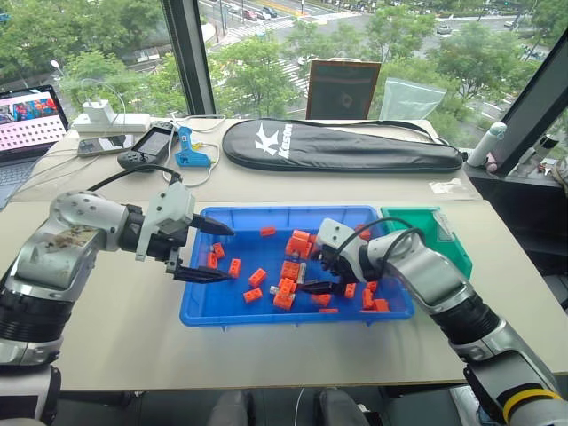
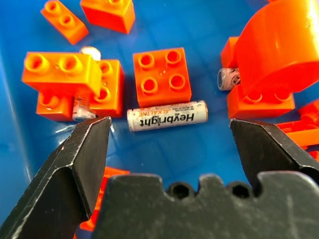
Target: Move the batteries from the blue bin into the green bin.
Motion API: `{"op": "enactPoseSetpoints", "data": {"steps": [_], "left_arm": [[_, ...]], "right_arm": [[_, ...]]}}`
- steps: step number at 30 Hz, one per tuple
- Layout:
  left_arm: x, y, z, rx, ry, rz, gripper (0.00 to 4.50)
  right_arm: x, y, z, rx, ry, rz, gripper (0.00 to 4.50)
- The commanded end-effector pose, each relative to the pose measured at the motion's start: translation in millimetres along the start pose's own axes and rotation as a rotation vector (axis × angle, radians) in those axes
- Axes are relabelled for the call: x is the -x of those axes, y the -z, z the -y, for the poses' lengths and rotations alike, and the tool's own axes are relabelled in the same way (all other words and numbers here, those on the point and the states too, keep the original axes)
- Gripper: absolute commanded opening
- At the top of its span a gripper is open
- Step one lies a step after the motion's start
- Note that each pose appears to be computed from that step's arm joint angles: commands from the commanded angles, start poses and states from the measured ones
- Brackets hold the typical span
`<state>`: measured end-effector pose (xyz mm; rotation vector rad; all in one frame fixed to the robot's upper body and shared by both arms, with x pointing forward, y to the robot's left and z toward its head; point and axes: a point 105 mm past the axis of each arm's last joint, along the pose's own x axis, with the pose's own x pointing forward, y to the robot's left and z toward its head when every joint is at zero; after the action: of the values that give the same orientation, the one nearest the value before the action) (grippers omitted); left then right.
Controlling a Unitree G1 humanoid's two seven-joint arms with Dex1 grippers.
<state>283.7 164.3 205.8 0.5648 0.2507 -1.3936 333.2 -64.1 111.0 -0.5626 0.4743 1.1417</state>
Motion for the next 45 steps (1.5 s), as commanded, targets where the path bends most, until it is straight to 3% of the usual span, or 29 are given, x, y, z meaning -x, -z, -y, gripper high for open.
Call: {"op": "enactPoseSetpoints", "data": {"steps": [1,4,8,12,18,26,30,32,34,37,41,45], "left_arm": [[5.7,-8.6,1.0,-0.045,-0.013,-0.002,4.5],[5.1,-10.2,0.6,-0.047,-0.014,0.005,4.5],[2.3,-14.4,-0.5,-0.049,-0.007,0.031,4.5],[-0.8,-17.7,-1.7,-0.05,0.006,0.058,4.5],[-13.3,-24.0,-8.2,-0.063,0.037,0.114,4.5],[-21.9,-22.2,-7.3,-0.072,0.093,0.116,4.5],[-23.5,-17.5,-6.4,-0.072,0.1,0.1,4.5],[-23.9,-17.1,-6.5,-0.073,0.099,0.098,4.5],[-23.5,-15.9,-5.6,-0.069,0.103,0.09,4.5],[-21.1,-14.0,-5.8,-0.063,0.093,0.08,4.5],[-17.0,-9.6,-7.2,-0.055,0.055,0.061,4.5],[-14.2,-5.3,-15.1,-0.072,-0.02,0.038,4.5]], "right_arm": [[-0.9,-12.1,2.6,0.051,0.008,0.029,4.43],[-1.8,-12.5,4.1,0.042,0.015,0.037,3.78],[6.1,-13.7,5.4,0.044,0.025,0.042,2.49],[22.0,-20.8,8.1,0.053,0.049,0.063,2.49],[101.7,-44.0,32.1,-0.036,0.176,0.203,2.49],[205.8,9.0,91.6,-0.145,0.568,0.081,2.49],[210.1,45.7,96.8,-0.145,0.609,-0.054,2.49],[205.0,55.6,97.7,-0.162,0.6,-0.057,2.49],[198.9,66.0,96.5,-0.178,0.578,-0.07,3.49],[201.0,59.7,102.8,-0.168,0.601,-0.042,4.4],[199.4,26.7,107.0,-0.09,0.588,0.024,4.46],[158.1,-34.1,86.9,0.041,0.417,0.204,4.46]]}}
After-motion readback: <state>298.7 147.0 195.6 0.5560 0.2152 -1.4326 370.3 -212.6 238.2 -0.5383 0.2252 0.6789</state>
